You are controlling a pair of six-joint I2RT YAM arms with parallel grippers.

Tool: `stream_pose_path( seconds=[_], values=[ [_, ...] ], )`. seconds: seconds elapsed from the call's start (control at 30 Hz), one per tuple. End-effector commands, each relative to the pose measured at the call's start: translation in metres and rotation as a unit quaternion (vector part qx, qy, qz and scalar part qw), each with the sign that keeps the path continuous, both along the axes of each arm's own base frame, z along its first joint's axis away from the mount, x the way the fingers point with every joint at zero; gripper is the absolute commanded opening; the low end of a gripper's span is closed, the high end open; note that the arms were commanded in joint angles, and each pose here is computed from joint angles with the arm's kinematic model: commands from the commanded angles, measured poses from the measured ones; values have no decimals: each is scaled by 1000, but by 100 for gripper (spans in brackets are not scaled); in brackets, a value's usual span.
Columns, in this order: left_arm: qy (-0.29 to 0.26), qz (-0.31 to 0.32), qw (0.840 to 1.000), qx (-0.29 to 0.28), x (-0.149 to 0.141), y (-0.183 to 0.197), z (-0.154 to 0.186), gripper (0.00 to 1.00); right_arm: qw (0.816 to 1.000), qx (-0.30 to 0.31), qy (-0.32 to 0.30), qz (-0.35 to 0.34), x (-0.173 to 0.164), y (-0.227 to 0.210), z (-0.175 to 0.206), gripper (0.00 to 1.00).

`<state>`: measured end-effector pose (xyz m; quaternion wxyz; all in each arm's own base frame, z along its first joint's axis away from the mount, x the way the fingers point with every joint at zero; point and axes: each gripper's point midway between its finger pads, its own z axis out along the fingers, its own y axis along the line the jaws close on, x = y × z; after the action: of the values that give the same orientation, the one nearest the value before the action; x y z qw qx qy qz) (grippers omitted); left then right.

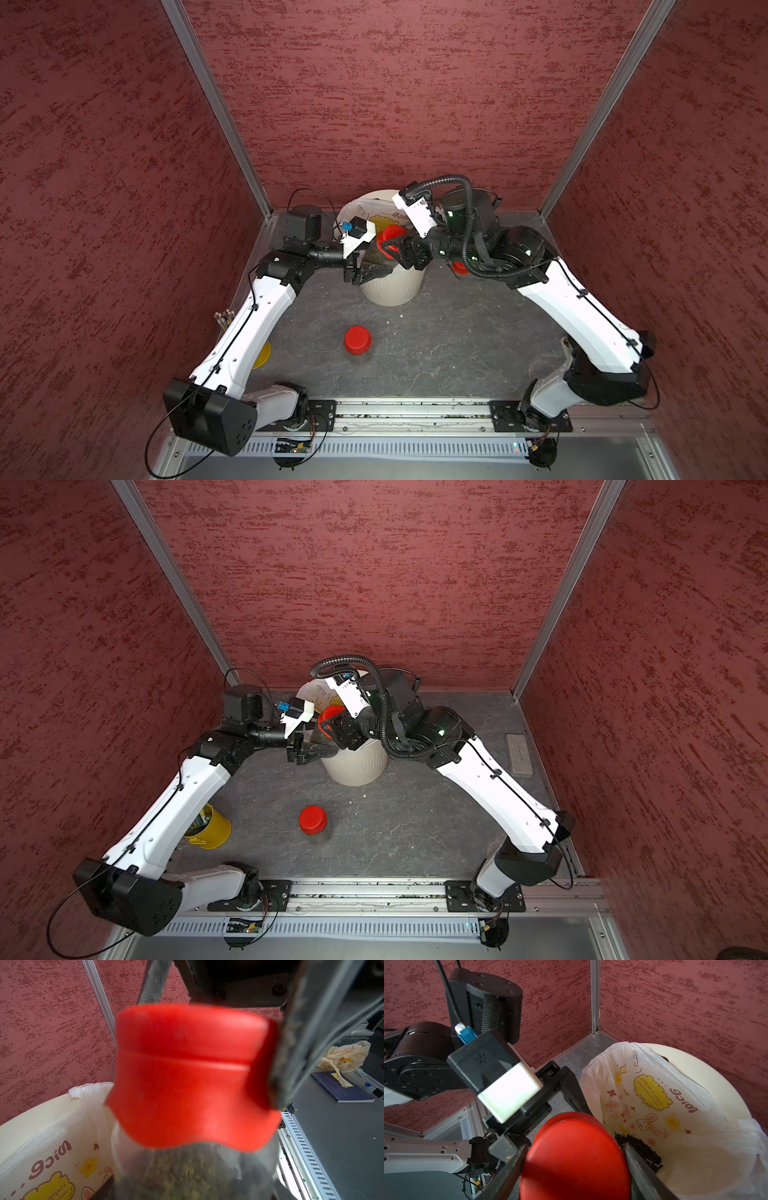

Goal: Empty moldy tea leaves from jars
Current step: Unscrew the lid from the jar.

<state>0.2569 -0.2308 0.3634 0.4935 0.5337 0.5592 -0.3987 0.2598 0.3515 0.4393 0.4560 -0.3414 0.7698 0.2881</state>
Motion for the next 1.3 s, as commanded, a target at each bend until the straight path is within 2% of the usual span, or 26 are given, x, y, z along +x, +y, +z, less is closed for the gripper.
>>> stream_pose_path(
  seconds=[0.0,0.13,0.27,0.53,0.77,0.93,1.07,1.27],
  values=[
    [-17,-5,1000,-9,-4,1,13,69,1000,-7,-15,11,0,-7,-1,52],
    [-17,-7,1000,-10,-4,1,14,69,998,-4,-37,44,0,-12,2,43],
    [-16,-7,1000,-10,-5,1,14,69,991,-7,-84,108,-14,-9,8,40],
    [-14,-9,1000,-11,-5,0,14,69,965,-43,-133,220,-33,-8,-6,37],
    [-15,-10,1000,-11,-6,0,14,69,948,-39,-178,262,-35,-19,-2,39],
    [-14,-11,1000,-11,-6,0,13,69,945,-50,-177,270,-30,-21,-10,40],
    [-12,-10,1000,-10,-5,0,12,69,941,-31,-194,276,-33,-22,2,36],
    [-14,-10,1000,-11,-5,0,13,69,941,-29,-197,275,-33,-24,8,39]
  ],
)
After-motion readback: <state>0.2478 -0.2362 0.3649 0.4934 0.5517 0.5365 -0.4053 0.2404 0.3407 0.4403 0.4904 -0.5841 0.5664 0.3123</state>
